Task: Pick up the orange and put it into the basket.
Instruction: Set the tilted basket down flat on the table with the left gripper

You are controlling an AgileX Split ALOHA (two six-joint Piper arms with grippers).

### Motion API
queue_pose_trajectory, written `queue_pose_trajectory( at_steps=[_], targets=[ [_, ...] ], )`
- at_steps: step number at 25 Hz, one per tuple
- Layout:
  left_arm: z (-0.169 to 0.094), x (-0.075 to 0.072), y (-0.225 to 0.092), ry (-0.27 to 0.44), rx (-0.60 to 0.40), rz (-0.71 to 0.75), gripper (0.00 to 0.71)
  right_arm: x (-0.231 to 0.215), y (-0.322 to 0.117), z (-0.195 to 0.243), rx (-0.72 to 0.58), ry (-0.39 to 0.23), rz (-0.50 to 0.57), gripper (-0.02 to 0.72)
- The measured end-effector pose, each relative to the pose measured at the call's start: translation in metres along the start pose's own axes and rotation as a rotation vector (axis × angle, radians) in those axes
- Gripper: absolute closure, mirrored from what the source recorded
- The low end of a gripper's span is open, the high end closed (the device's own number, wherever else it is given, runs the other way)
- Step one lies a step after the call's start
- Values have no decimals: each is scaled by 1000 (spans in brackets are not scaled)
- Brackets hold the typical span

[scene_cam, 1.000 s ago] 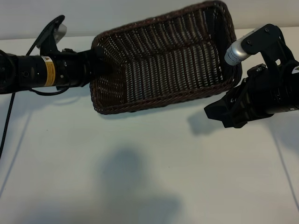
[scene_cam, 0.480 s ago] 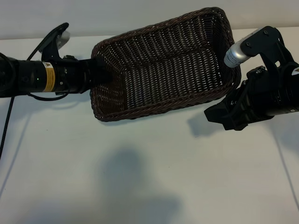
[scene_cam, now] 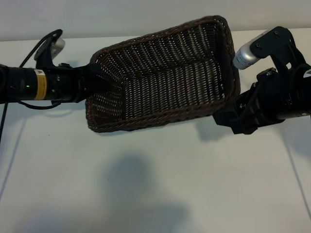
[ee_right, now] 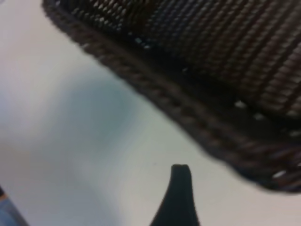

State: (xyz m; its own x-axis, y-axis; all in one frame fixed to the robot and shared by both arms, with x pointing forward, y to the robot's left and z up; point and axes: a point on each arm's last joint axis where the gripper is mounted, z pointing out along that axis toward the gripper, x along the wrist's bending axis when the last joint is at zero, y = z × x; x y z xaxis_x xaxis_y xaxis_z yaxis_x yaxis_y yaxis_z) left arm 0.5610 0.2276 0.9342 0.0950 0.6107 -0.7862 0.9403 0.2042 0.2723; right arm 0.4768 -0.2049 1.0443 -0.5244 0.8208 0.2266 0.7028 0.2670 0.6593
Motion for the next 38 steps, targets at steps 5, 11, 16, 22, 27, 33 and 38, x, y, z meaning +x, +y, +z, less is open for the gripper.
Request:
queue_pose_trajectory(
  at_steps=[5,11,16,22,27,33,38],
  targets=[
    [-7,7,1,19,9,9,549,-3,2,0,-23,-30,8,109],
    [-7,8,1,26,8,11,549,-7,2,0,-20,-72,12,109],
    [-7,9,1,32,8,14,549,-7,2,0,-19,-77,12,109],
    [-7,9,1,39,4,14,549,-8,2,0,-22,-84,17,109],
    [-7,10,1,52,4,20,549,-8,3,0,-33,-93,16,109],
    [-7,11,0,61,18,34,549,-9,3,0,-39,-97,15,109],
    [-7,11,0,62,17,34,549,-9,3,0,-39,-98,17,109]
  ],
)
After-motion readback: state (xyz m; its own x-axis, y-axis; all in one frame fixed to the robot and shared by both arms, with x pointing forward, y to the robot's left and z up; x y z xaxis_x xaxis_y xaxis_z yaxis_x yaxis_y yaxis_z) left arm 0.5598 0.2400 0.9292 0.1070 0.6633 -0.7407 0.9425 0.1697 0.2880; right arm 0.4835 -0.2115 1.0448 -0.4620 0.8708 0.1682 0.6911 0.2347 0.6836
